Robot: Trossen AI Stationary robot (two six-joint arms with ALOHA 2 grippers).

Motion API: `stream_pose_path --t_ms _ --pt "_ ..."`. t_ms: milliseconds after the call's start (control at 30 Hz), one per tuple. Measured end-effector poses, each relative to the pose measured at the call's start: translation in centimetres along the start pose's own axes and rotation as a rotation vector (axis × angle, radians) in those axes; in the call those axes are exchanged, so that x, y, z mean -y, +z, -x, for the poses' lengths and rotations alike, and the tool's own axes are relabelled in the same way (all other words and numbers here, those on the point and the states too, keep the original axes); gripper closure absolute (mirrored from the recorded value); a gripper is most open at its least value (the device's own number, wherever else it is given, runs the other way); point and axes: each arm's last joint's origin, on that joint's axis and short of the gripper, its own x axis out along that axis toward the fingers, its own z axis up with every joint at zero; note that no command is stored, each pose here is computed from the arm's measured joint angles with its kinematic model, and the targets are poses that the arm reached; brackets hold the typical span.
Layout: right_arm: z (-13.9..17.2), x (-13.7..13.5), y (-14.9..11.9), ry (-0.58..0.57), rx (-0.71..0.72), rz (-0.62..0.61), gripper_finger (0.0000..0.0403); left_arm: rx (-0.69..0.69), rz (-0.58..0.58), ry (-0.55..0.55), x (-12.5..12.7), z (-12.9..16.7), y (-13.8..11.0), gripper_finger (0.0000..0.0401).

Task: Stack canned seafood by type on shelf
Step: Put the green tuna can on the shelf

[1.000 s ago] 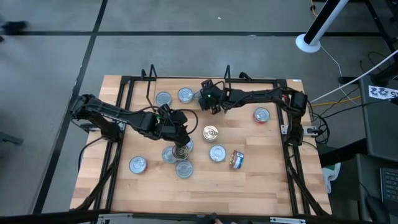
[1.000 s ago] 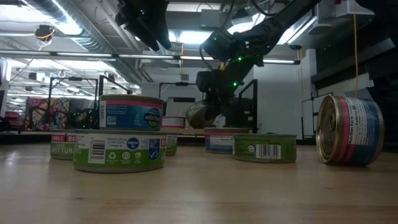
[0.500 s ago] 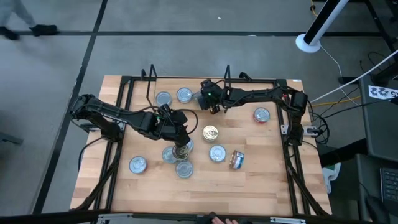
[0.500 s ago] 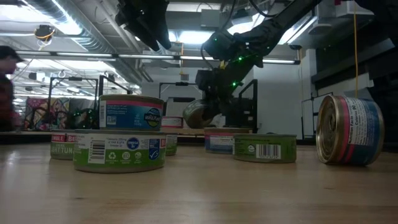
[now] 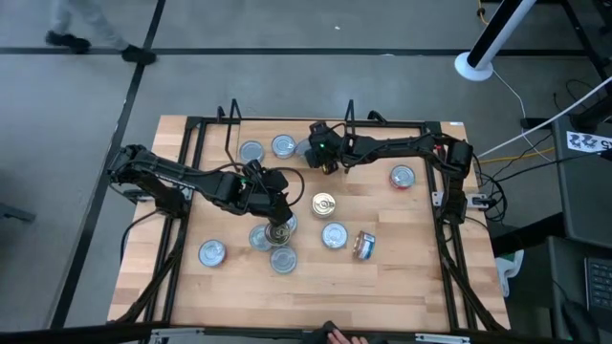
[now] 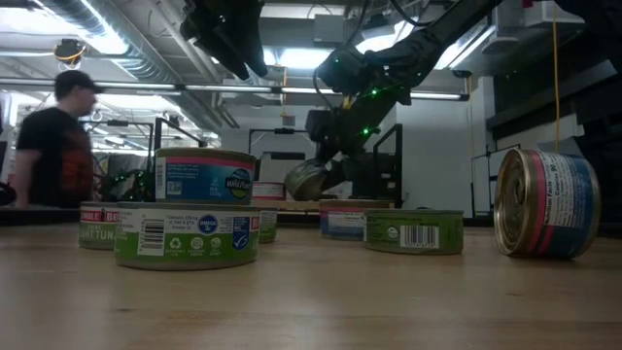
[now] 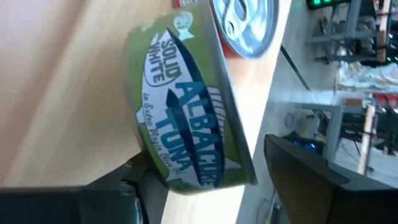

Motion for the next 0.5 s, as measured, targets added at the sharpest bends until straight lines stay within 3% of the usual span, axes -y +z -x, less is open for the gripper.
stream_pose_path --t_ms 500 --pt "0.03 0.25 -0.42 -0.082 -0.138 0.003 0.0155 0.0 0.0 0.0 0.0 0.0 0.0 0.0139"
